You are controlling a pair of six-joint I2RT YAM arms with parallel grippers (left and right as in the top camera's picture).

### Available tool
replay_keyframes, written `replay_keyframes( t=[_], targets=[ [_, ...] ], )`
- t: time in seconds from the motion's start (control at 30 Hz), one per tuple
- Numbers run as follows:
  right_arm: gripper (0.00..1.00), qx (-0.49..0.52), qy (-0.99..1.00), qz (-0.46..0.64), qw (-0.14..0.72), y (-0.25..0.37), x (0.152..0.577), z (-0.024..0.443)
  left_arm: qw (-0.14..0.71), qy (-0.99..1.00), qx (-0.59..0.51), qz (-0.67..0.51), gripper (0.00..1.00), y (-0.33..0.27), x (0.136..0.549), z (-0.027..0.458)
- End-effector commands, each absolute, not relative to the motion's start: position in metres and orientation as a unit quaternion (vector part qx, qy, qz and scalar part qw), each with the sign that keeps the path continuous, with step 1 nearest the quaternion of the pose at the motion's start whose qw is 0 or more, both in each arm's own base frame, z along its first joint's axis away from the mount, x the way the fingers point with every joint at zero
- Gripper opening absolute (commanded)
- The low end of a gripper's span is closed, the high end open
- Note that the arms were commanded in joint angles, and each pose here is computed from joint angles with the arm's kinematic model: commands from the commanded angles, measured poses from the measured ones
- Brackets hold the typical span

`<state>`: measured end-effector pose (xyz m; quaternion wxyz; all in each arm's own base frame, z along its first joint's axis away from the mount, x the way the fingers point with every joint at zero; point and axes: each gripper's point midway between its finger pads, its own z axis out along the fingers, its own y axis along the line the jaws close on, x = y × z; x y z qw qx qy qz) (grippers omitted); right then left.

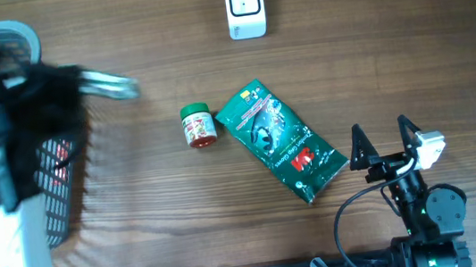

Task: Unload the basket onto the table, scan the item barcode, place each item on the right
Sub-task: 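Reach the left gripper into the basket and grasp the pale green tissue pack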

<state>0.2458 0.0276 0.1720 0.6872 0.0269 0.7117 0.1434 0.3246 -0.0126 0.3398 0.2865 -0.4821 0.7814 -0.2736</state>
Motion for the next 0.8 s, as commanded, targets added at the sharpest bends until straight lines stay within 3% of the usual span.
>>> replay_keyframes(
  t=[0.0, 0.23, 0.3, 0.33, 0.4, 0.43, 0.5, 0.57, 0.63, 0.7, 0.77],
  targets=[
    [1.0, 0.027, 0.708, 0.146, 0.69, 0.028, 0.245, 0.174, 0.209, 0.88, -0.384, -0.186, 0.13, -0.097, 0.34, 0.261],
    [1.0, 0.027, 0.708, 0.146, 0.691, 0.028, 0.245, 0.174, 0.049, 0.963, -0.257, -0.07, 0.17, -0.24, 0.332, 0.084],
    [0.99, 0.027, 0.708, 0.146, 0.69, 0.028, 0.245, 0.174, 0.014, 0.968, -0.243, -0.067, 0.35, -0.258, 0.32, 0.059],
    [1.0, 0.027, 0.708, 0.146, 0.69, 0.028, 0.245, 0.174, 0.009, 0.968, -0.242, -0.07, 0.52, -0.26, 0.319, 0.058],
    [1.0, 0.027, 0.708, 0.146, 0.69, 0.028, 0.245, 0.174, 0.032, 0.972, -0.212, -0.093, 0.93, -0.256, 0.338, 0.089],
    [0.99, 0.027, 0.708, 0.146, 0.69, 0.028, 0.245, 0.174, 0.048, 0.972, -0.205, -0.105, 0.99, -0.251, 0.35, 0.112],
    [1.0, 0.027, 0.708, 0.146, 0.69, 0.028, 0.245, 0.174, 0.123, 0.964, -0.194, -0.131, 1.0, -0.221, 0.39, 0.195],
    [1.0, 0.027, 0.708, 0.146, 0.69, 0.028, 0.245, 0.174, 0.242, 0.933, -0.246, -0.102, 1.0, -0.153, 0.421, 0.286],
    [1.0, 0.027, 0.708, 0.146, 0.69, 0.028, 0.245, 0.174, 0.35, 0.877, -0.329, -0.026, 1.0, -0.06, 0.427, 0.353],
    [1.0, 0.027, 0.708, 0.146, 0.69, 0.028, 0.245, 0.174, 0.379, 0.825, -0.417, 0.046, 1.0, 0.032, 0.409, 0.378],
    [1.0, 0.027, 0.708, 0.146, 0.69, 0.028, 0.245, 0.174, 0.332, 0.768, -0.542, 0.075, 1.0, 0.102, 0.378, 0.362]
  ],
)
